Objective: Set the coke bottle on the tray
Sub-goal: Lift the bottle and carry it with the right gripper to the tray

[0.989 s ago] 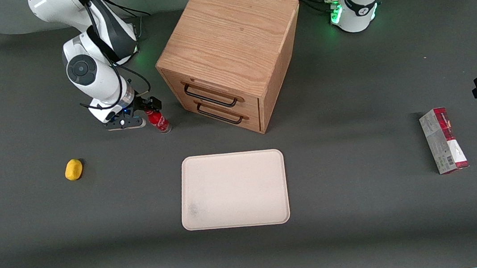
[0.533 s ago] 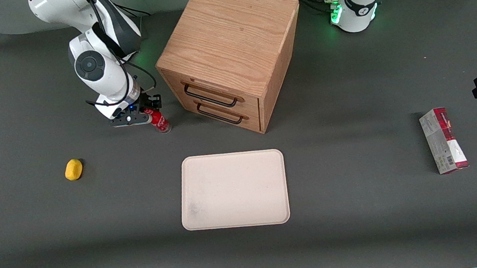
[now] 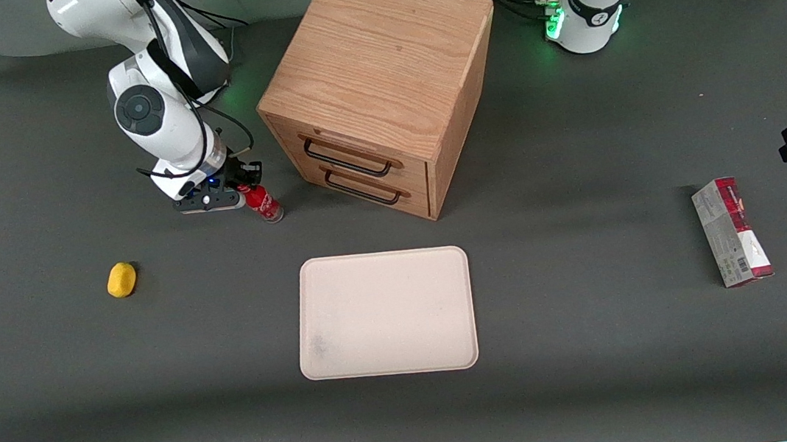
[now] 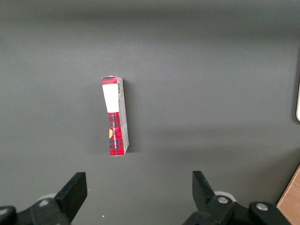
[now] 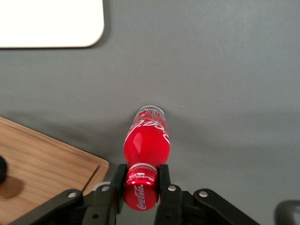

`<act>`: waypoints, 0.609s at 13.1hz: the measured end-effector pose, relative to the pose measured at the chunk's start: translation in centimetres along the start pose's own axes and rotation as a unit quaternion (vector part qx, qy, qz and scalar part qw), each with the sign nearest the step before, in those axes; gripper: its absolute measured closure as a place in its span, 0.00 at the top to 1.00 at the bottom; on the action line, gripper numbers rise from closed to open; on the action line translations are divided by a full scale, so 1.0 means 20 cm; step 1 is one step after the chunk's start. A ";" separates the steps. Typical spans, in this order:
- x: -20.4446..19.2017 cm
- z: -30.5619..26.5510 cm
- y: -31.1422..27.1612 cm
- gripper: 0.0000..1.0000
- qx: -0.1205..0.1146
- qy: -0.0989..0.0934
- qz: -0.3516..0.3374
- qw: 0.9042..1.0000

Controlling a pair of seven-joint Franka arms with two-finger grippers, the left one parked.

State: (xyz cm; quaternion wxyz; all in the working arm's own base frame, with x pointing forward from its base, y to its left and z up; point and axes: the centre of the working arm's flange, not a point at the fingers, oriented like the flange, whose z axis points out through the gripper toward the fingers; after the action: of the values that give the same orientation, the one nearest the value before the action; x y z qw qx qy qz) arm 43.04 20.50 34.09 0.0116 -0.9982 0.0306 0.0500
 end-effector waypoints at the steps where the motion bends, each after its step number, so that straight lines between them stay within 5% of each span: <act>1: 0.03 -0.09 -0.03 0.32 -0.001 -0.004 -0.001 1.000; 3: 0.13 -0.37 -0.09 0.32 -0.005 -0.019 -0.004 1.000; 8: 0.45 -1.05 -0.26 0.32 -0.009 -0.009 -0.002 1.000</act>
State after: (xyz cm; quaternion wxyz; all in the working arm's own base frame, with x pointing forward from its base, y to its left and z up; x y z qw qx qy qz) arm 54.47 24.59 54.11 0.0028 -0.9978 0.0280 0.0594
